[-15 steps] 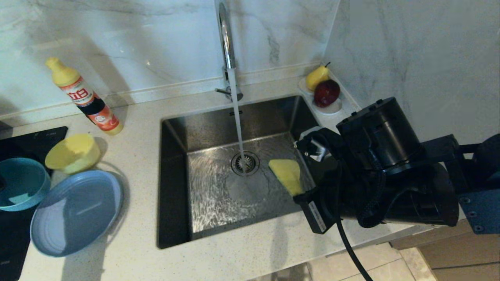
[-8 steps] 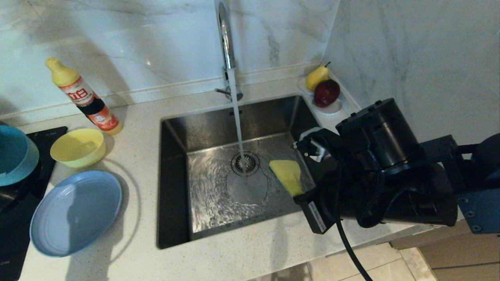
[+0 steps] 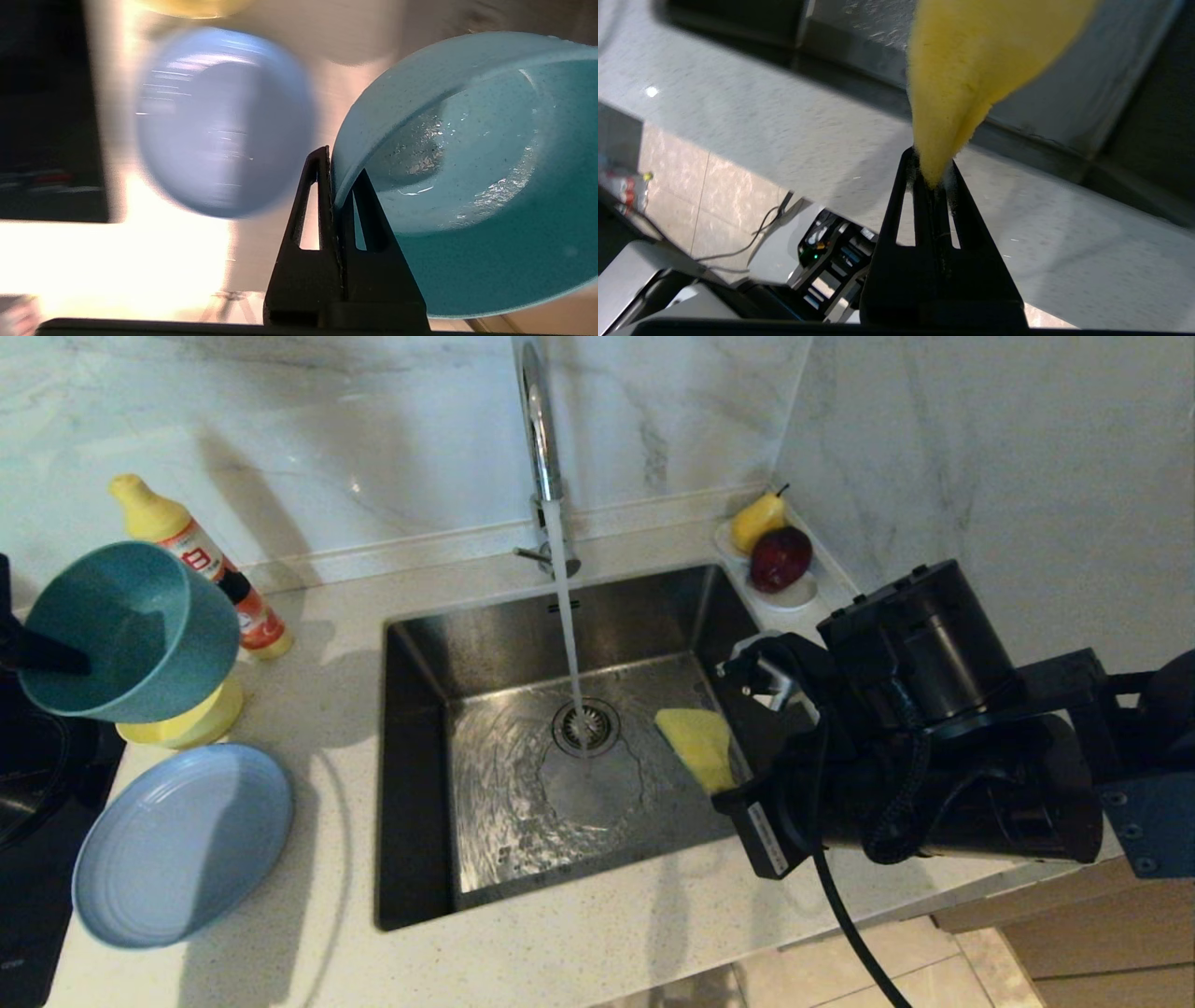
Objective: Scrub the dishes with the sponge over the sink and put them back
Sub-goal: Wash the bowl
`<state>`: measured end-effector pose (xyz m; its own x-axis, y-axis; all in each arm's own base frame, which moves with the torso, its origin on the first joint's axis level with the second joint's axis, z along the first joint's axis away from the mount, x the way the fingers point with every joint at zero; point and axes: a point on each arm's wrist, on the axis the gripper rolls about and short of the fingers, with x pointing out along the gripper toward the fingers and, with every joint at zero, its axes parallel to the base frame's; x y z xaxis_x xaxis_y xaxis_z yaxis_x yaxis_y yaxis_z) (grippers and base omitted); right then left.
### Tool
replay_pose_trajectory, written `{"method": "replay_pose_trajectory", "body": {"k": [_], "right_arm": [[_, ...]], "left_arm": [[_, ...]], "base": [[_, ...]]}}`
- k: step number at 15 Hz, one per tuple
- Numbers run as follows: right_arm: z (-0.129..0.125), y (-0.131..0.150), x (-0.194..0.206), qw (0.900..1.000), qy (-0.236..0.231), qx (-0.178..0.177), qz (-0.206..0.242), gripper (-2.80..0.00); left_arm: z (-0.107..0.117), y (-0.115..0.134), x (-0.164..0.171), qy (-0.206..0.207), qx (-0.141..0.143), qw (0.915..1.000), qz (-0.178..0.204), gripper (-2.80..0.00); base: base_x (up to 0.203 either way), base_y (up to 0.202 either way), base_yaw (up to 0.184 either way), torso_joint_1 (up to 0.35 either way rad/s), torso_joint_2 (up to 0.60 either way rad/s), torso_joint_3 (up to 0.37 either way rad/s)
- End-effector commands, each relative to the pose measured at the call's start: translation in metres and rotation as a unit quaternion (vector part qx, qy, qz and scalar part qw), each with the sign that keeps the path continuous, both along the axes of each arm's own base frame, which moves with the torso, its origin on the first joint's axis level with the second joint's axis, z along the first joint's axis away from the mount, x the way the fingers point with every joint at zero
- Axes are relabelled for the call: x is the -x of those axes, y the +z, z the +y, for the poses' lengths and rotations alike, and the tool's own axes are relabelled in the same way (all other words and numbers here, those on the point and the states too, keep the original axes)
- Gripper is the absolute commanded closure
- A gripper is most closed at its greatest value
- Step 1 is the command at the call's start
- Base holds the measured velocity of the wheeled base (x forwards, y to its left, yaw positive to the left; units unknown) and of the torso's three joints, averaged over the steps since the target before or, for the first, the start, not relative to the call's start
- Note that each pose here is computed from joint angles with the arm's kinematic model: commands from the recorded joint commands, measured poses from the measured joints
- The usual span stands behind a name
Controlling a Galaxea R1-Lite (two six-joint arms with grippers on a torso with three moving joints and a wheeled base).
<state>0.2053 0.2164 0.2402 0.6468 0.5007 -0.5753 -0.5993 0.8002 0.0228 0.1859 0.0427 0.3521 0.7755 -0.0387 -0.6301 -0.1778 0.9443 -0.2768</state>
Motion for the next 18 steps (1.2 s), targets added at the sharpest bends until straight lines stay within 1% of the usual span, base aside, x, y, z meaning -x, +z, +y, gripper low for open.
{"method": "replay_pose_trajectory", "body": {"k": [1, 2, 3, 4, 6, 8, 11, 14, 16, 18], "right_arm": [[-0.008, 0.007, 0.001, 1.000, -0.008, -0.007, -0.007, 0.00], [-0.010, 0.008, 0.000, 1.000, -0.011, -0.009, -0.009, 0.00], [-0.013, 0.009, -0.001, 1.000, -0.016, -0.010, -0.010, 0.00], [-0.015, 0.008, -0.002, 1.000, -0.019, -0.010, -0.009, 0.00], [-0.018, 0.008, -0.004, 1.000, -0.023, -0.010, -0.007, 0.00], [-0.020, 0.007, -0.007, 1.000, -0.026, -0.010, -0.005, 0.00], [-0.026, 0.009, -0.013, 0.999, -0.034, -0.024, -0.013, 0.00], [-0.032, 0.012, -0.016, 0.999, -0.042, -0.029, -0.017, 0.00], [-0.035, 0.015, -0.015, 0.998, -0.042, -0.033, -0.021, 0.00], [-0.037, 0.018, -0.013, 0.998, -0.043, -0.036, -0.025, 0.00]], "left_arm": [[-0.034, -0.003, -0.011, -0.053, 0.046, 0.9975, 0.015, 0.00], [-0.047, -0.009, -0.026, -0.064, 0.061, 0.9955, 0.034, 0.00], [-0.060, -0.016, -0.041, -0.071, 0.068, 0.9938, 0.053, 0.00], [-0.074, -0.023, -0.058, -0.072, 0.067, 0.9928, 0.068, 0.00], [-0.098, -0.036, -0.089, -0.063, 0.061, 0.9933, 0.074, 0.00], [-0.120, -0.055, -0.122, -0.057, 0.053, 0.9937, 0.080, 0.00], [-0.151, -0.085, -0.157, -0.061, 0.059, 0.9932, 0.080, 0.00], [-0.180, -0.107, -0.177, -0.074, 0.067, 0.9926, 0.069, 0.00], [-0.192, -0.116, -0.184, -0.072, 0.058, 0.9938, 0.062, 0.00], [-0.201, -0.124, -0.191, -0.057, 0.047, 0.9961, 0.049, 0.00]], "base": [[0.000, 0.000, 0.000, 0.000, 0.00, 0.000], [0.000, 0.000, 0.000, 0.000, 0.00, 0.000], [0.000, 0.000, 0.000, 0.000, 0.00, 0.000], [0.000, 0.000, 0.000, 0.000, 0.00, 0.000], [0.000, 0.000, 0.000, 0.000, 0.00, 0.000], [0.000, 0.000, 0.000, 0.000, 0.00, 0.000], [0.000, 0.000, 0.000, 0.000, 0.00, 0.000], [0.000, 0.000, 0.000, 0.000, 0.00, 0.000], [0.000, 0.000, 0.000, 0.000, 0.00, 0.000], [0.000, 0.000, 0.000, 0.000, 0.00, 0.000]]}}
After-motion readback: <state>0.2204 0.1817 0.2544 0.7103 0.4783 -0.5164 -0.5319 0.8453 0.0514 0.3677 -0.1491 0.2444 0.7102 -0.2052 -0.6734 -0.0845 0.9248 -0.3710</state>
